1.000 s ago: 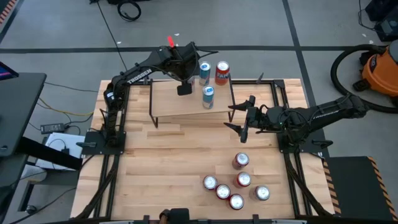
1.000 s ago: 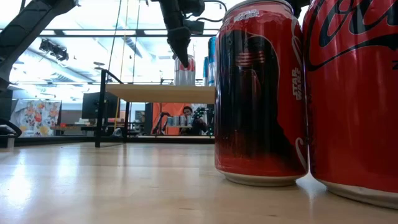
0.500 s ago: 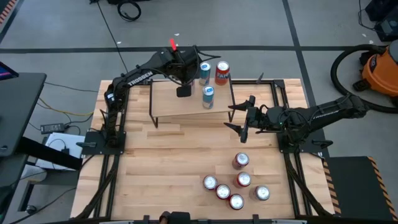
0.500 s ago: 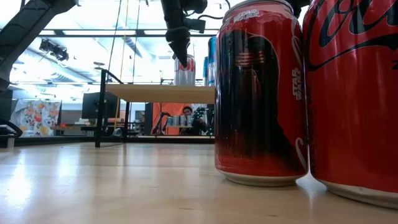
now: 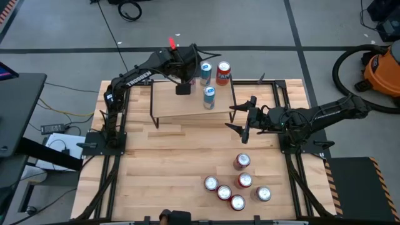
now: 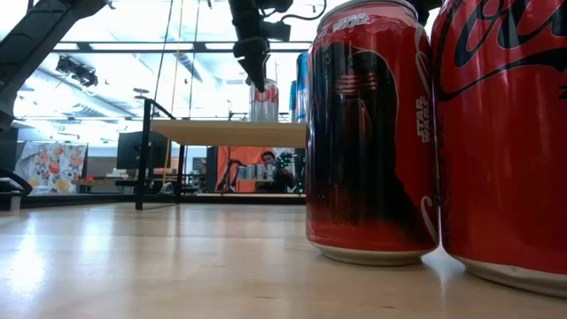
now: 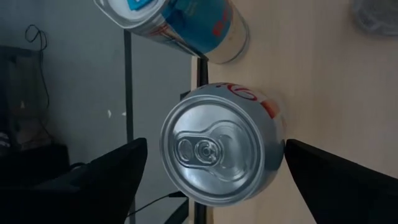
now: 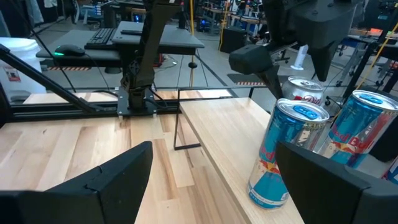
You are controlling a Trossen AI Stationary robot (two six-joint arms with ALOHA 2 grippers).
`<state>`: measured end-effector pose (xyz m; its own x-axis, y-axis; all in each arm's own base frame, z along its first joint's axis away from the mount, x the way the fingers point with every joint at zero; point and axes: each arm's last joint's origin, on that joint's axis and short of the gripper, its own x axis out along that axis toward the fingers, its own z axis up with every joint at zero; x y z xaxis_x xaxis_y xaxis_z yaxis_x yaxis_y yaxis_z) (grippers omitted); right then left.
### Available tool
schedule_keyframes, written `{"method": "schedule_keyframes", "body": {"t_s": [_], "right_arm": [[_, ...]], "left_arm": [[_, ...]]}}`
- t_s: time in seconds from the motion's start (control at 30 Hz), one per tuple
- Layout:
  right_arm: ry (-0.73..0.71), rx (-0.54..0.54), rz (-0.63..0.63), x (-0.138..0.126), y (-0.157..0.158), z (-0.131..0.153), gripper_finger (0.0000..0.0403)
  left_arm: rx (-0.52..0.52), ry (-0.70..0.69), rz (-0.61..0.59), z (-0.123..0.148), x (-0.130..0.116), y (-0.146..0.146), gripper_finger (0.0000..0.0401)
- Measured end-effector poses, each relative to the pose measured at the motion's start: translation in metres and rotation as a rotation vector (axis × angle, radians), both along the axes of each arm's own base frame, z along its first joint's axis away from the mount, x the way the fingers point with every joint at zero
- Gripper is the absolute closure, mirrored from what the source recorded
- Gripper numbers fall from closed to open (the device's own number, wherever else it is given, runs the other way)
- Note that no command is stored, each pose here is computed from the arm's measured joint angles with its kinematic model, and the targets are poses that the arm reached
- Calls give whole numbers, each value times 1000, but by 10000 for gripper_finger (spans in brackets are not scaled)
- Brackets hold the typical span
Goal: Place canned beverage on shelf
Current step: Put the left silver soda can on the shelf
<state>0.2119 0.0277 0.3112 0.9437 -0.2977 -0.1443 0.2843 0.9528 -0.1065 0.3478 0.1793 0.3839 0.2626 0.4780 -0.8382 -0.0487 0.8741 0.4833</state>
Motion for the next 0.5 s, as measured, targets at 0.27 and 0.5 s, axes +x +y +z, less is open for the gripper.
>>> {"method": "schedule_keyframes", "body": {"t_s": [0.27, 0.5], "right_arm": [[0, 0, 0, 0, 0, 0, 53], [0, 0, 0, 0, 0, 0, 53]], "left_arm": [[16, 4, -4, 0, -1, 3, 9], [34, -25, 3, 2, 1, 6, 9]]}}
